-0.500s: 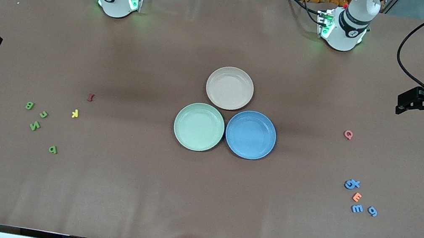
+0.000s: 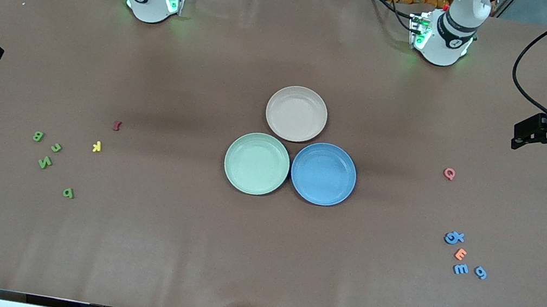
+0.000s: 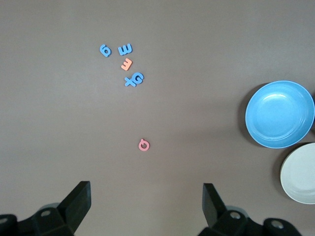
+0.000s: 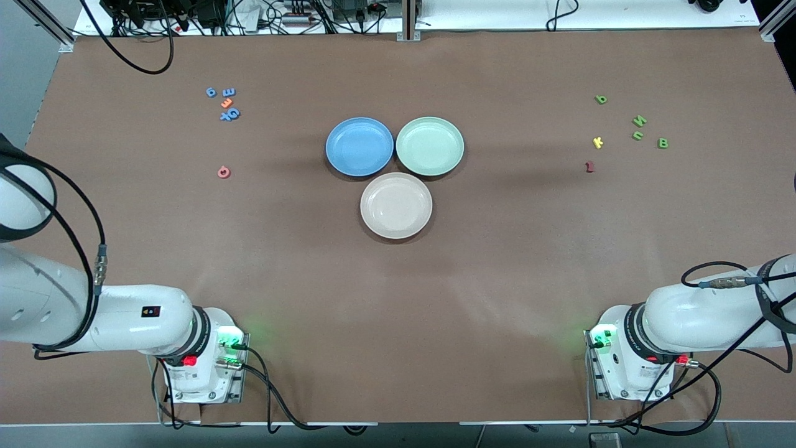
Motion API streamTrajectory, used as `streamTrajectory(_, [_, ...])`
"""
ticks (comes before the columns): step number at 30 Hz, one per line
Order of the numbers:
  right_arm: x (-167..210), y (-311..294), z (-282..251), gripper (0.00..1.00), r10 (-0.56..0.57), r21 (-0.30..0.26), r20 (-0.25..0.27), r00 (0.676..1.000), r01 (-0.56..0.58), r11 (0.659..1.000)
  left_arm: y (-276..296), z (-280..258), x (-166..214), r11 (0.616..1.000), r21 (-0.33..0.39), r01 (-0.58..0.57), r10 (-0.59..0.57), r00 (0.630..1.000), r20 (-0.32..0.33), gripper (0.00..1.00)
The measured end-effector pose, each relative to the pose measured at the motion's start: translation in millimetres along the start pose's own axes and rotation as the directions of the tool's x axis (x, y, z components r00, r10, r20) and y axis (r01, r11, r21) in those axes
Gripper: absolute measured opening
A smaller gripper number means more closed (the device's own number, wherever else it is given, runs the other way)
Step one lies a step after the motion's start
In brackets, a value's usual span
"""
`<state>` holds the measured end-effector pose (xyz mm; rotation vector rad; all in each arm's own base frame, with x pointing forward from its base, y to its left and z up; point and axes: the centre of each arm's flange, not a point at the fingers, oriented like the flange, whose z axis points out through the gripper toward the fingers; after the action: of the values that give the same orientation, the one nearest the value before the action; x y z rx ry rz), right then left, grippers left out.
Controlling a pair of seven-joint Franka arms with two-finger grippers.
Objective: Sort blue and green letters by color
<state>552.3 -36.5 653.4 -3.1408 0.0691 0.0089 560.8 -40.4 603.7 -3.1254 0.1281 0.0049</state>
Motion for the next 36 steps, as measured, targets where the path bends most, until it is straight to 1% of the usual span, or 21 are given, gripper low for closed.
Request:
streamTrajectory(6, [2, 0, 3, 1.0, 0.0, 0.0, 0.005, 1.0, 0.0, 1.0, -4, 12, 8, 1.0, -0.002, 0.006, -0.006, 1.0, 0.007, 1.0])
streamTrajectory(11, [4, 0, 6, 1.0, 0.0, -0.001, 0.011, 1.0, 0.0, 1.0, -24, 30, 18, 0.999, -0.004, 0.039, -0.039, 0.999, 0.022, 1.0])
streamTrajectory(17, [11, -1, 14, 1.0, 0.0, -0.002, 0.003, 1.0, 0.0, 1.0, -38, 73, 37, 0.998, -0.01, 0.059, -0.059, 0.998, 0.038, 1.0])
streamTrajectory(28, [51, -8, 70, 1.0, -0.009, -0.009, 0.004, 1.0, 0.009, 1.0, -45, 154, 62, 0.998, -0.013, 0.065, -0.064, 0.997, 0.047, 1.0])
streamTrajectory(33, [70, -4, 93, 1.0, 0.001, -0.013, -0.02, 1.0, -0.001, 1.0, -46, 197, 76, 0.999, 0.019, 0.042, -0.043, 0.998, 0.053, 1.0])
streamTrajectory(36, [83, 3, 112, 1.0, 0.012, -0.016, -0.035, 0.999, -0.013, 1.0, -46, 228, 85, 0.999, 0.021, 0.033, -0.034, 0.998, 0.051, 1.0])
